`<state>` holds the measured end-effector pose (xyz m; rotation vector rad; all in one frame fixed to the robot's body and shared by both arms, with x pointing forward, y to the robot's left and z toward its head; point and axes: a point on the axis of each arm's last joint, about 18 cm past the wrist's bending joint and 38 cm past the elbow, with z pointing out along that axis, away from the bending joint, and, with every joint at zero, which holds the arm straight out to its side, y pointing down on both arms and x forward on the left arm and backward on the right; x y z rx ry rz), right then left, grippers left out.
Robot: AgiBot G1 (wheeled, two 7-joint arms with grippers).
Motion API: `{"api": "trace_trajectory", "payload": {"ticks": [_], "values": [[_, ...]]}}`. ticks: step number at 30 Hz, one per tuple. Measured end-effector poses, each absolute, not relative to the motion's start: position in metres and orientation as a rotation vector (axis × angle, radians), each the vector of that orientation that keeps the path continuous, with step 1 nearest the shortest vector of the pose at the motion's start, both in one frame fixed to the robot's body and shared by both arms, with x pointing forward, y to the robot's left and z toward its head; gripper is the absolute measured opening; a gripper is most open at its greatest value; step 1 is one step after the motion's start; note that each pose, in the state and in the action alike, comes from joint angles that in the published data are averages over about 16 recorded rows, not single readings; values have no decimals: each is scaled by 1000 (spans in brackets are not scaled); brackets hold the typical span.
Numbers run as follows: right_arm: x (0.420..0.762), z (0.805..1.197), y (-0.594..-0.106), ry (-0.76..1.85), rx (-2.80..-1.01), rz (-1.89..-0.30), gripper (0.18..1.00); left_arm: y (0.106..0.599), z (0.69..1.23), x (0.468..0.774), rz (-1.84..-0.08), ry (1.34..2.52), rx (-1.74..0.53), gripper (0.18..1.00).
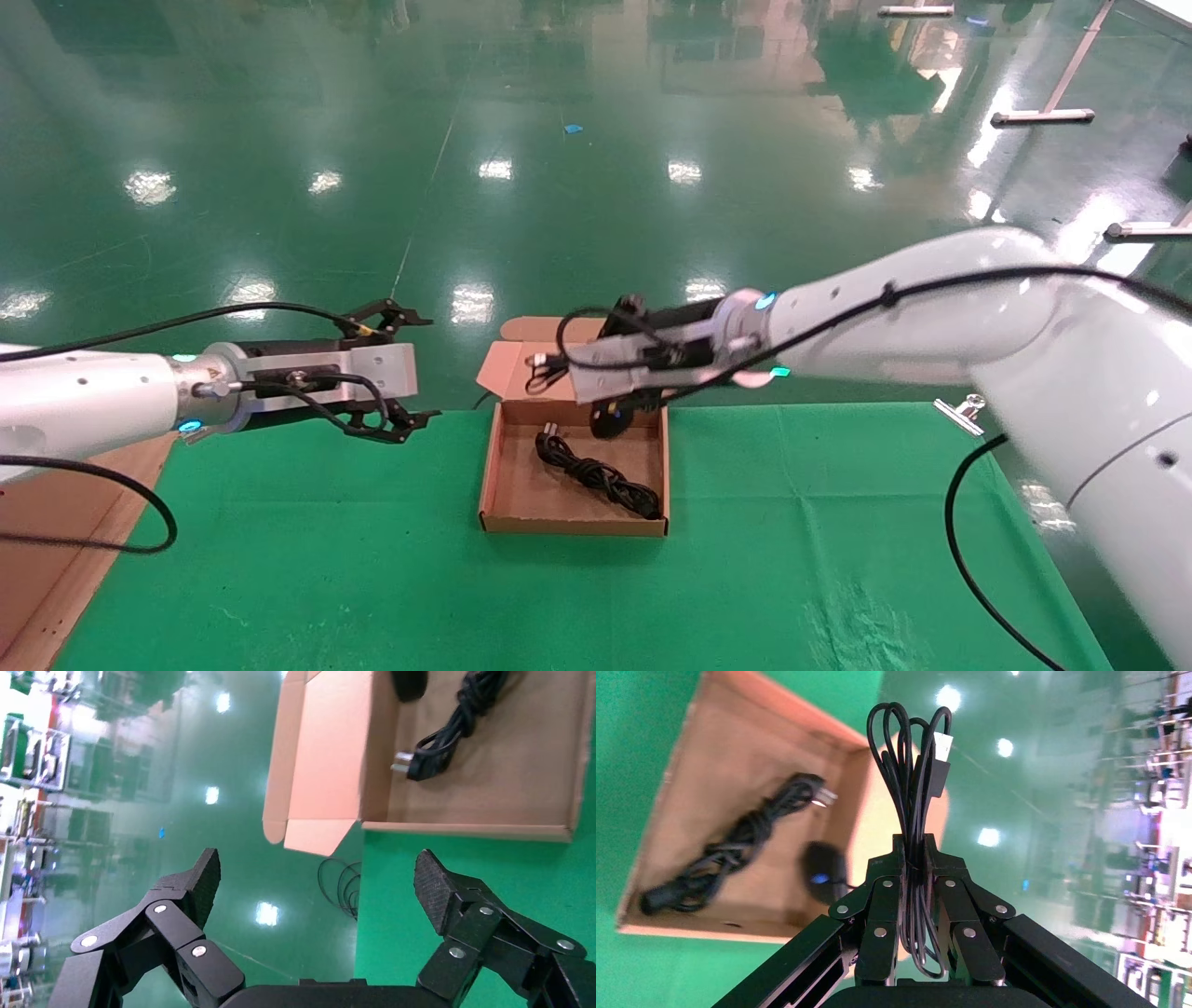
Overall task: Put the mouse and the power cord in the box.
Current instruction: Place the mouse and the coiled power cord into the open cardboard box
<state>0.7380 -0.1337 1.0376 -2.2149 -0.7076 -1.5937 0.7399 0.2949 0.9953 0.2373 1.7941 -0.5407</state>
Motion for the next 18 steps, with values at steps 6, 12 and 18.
{"api": "trace_trajectory", "payload": {"ticks": [6,12,18], "values": [[743,1015,-129,-675,-2236,-1577,223,306,995,739,-555,1773,231,995],[747,1001,-130,-640,-2252,-1560,226,308,995,740,-562,1769,232,1001],[748,998,-131,-628,-2254,-1554,247,308,995,740,-564,1768,231,1001]]}}
